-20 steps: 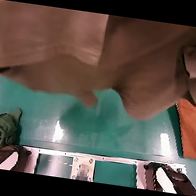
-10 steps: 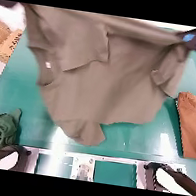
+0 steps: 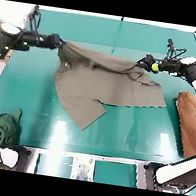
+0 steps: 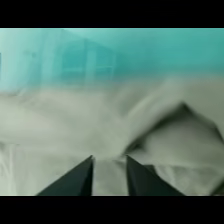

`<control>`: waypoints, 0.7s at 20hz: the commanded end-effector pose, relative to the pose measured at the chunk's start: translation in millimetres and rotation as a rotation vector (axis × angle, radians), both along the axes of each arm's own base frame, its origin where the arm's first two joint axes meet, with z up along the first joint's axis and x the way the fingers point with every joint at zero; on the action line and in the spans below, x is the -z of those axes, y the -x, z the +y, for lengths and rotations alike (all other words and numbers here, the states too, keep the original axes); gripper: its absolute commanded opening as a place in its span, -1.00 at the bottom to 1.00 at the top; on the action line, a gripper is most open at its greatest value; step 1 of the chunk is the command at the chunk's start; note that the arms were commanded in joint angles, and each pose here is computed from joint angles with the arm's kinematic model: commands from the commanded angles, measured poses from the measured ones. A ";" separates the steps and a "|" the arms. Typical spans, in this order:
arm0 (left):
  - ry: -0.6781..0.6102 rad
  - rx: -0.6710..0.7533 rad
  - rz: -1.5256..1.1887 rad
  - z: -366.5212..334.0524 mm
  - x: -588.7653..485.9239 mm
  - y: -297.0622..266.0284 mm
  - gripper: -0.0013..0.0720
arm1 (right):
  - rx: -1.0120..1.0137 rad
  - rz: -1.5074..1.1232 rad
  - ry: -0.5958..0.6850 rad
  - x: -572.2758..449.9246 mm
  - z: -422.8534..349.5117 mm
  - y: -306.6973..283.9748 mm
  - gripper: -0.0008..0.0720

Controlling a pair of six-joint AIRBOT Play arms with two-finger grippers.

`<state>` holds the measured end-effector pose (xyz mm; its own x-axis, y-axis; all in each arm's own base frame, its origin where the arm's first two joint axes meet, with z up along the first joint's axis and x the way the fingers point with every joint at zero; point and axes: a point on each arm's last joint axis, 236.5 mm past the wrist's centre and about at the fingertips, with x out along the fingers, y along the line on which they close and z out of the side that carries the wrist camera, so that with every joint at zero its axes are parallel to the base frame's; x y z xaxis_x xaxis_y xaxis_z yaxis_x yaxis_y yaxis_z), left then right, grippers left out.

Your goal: Fold the shirts.

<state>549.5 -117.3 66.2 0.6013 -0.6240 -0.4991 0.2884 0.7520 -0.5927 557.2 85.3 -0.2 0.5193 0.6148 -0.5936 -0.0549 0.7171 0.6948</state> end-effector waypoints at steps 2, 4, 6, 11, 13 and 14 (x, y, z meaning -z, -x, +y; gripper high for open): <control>0.057 0.031 0.079 -1.8 22.8 3.5 0.90 | 0.030 0.046 -0.074 -3.7 -46.8 -1.5 -0.18; 0.079 0.097 0.100 -0.9 12.9 16.1 0.83 | 0.019 0.084 -0.085 -15.9 -79.9 22.4 -0.30; 0.089 0.133 0.101 3.5 2.9 21.8 -0.43 | 0.024 0.161 -0.062 -13.4 -109.2 56.7 -0.41; 0.075 0.208 0.245 13.6 -5.7 58.9 -0.91 | 0.135 0.253 0.000 0.9 -148.0 126.5 -0.85; -0.079 0.166 0.366 36.3 13.1 93.5 -0.91 | 0.175 0.260 0.032 1.4 -163.3 146.2 -0.89; -0.155 0.131 0.411 49.3 22.3 114.1 -0.91 | 0.186 0.252 0.045 -0.3 -170.7 153.7 -0.89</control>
